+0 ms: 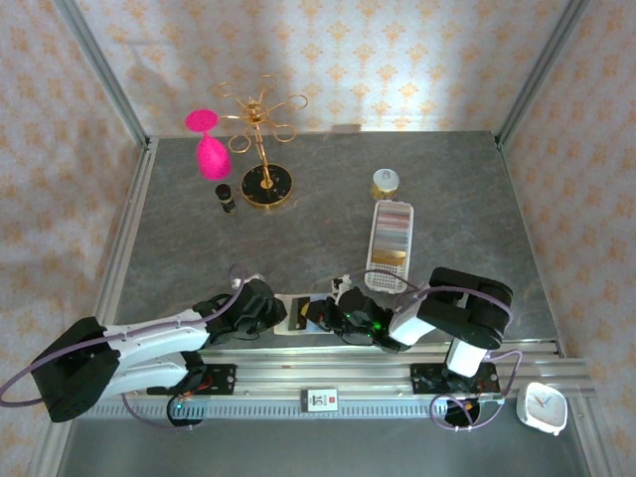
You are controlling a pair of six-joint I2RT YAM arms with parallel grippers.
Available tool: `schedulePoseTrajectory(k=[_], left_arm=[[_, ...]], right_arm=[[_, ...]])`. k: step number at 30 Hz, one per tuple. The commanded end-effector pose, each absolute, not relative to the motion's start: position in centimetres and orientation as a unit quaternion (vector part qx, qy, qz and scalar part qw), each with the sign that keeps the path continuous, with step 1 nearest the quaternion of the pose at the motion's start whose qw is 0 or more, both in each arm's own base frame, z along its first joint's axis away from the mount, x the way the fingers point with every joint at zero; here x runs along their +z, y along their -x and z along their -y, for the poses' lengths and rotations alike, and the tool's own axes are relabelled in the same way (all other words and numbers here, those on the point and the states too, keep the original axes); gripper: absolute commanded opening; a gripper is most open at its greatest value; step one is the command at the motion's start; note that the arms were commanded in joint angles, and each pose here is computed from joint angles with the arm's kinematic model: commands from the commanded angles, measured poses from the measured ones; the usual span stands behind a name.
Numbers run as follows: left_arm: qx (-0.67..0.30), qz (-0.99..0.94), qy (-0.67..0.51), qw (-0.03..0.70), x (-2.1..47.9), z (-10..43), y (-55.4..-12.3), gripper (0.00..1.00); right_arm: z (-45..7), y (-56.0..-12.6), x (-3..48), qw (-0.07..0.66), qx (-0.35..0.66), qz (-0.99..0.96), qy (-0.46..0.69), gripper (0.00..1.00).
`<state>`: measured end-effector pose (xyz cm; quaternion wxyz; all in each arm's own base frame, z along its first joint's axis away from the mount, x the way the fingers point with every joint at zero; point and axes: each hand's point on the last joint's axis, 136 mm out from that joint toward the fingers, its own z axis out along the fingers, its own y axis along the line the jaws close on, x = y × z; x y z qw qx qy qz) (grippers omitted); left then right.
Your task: Put the credit cards into the card holder
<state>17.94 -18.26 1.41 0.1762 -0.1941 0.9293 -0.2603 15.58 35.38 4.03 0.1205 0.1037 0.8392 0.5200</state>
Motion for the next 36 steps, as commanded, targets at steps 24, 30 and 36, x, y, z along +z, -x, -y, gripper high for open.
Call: schedulePoseTrajectory(k=[24,30,36], left_arm=[[-0.216,-0.944,0.204,0.146,-0.8,16.7,-16.6,0.24],[-0.214,-0.945,0.203,0.145,-0.8,16.8,-16.6,0.24],[-0.214,-0.945,0.203,0.144,-0.8,16.8,-16.6,0.24]], right_arm=[[-34.6,-16.4,3.2,0.154,0.436,-0.882,-0.091,0.3],[-33.2,-17.1,3.0,0.181,0.37,-0.908,-0.076,0.33],[-33.0,-16.8,1.6,0.168,0.332,-0.926,-0.065,0.03]])
